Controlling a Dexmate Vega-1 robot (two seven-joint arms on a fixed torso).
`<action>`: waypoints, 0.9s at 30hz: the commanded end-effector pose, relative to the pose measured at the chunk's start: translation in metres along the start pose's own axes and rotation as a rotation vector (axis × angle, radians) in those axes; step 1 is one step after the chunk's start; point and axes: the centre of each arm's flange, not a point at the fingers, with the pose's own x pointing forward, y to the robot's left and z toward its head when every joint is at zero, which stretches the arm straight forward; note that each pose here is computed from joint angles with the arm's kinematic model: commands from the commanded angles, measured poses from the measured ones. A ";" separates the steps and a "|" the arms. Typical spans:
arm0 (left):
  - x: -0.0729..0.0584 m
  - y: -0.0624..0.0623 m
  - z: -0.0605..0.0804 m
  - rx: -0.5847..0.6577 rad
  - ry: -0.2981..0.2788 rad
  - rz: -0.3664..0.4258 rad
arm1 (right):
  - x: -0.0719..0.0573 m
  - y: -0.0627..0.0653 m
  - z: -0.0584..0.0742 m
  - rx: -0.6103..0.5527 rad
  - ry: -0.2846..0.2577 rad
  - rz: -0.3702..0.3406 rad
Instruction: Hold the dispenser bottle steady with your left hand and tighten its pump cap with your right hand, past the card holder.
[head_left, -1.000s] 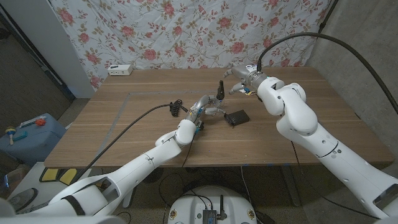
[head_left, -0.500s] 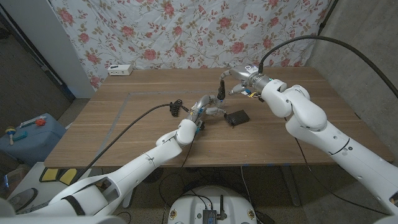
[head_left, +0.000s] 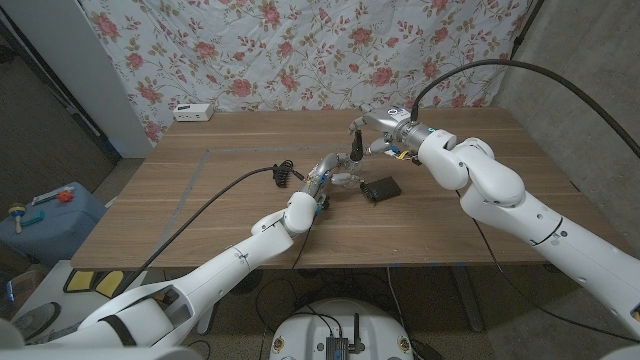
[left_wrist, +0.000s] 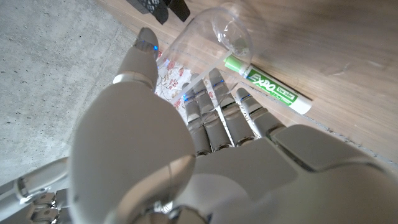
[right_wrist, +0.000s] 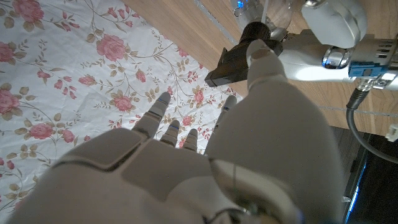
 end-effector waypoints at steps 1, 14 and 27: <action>-0.001 -0.002 0.001 -0.003 0.001 -0.002 | 0.004 0.003 -0.002 -0.036 -0.010 0.021; -0.002 -0.004 0.001 -0.008 -0.003 -0.009 | 0.007 0.005 -0.006 -0.043 0.012 0.063; -0.002 -0.003 0.001 -0.009 -0.007 -0.009 | 0.011 0.005 -0.003 -0.027 0.034 0.119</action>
